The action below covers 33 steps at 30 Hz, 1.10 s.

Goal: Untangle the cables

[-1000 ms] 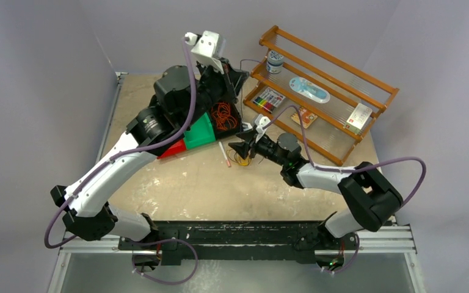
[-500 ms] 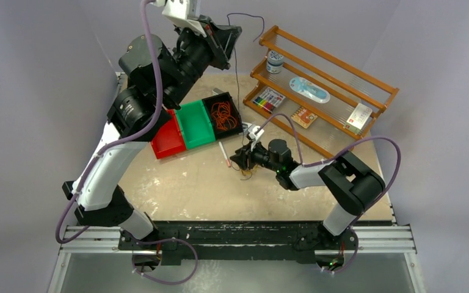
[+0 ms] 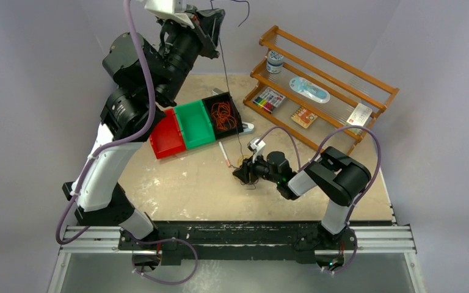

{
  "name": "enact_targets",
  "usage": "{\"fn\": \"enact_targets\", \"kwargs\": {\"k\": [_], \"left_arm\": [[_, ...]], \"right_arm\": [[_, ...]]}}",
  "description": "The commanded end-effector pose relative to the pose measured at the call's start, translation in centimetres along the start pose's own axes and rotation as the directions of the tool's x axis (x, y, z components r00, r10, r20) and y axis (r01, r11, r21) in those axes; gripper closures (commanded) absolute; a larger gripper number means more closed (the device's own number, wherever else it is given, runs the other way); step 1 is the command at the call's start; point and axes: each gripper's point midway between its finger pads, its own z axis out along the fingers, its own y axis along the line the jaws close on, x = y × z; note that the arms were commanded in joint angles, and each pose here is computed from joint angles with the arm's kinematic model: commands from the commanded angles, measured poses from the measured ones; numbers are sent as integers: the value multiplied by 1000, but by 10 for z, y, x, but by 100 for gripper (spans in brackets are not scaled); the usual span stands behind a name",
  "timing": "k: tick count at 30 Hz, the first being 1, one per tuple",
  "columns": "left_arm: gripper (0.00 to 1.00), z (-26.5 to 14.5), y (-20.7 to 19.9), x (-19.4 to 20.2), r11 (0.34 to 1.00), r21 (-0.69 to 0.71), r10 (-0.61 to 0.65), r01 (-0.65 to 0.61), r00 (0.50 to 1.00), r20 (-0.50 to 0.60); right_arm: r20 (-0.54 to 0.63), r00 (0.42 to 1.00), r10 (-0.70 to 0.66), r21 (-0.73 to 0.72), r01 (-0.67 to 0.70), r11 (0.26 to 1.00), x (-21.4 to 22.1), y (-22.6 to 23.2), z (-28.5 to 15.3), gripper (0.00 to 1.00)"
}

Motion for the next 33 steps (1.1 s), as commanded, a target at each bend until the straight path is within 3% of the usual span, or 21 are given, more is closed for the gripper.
{"fn": "enact_targets", "kwargs": {"k": [1,10,17,33], "left_arm": [[100,-18,17,-75,999,-48,6,4,979,203],[100,-35,27,-140,996,-87,49,-14,906,421],[100,-44,33,-174,988,-143,131,-65,841,524],[100,-98,56,-251,921,-353,375,-164,618,691]], "right_arm": [[24,999,42,21,-43,999,5,-3,-1,48],[20,998,51,31,-52,998,8,-4,-3,44],[13,999,50,44,-50,998,9,-5,-4,43],[-34,995,91,84,-88,993,15,-4,-25,43]]}}
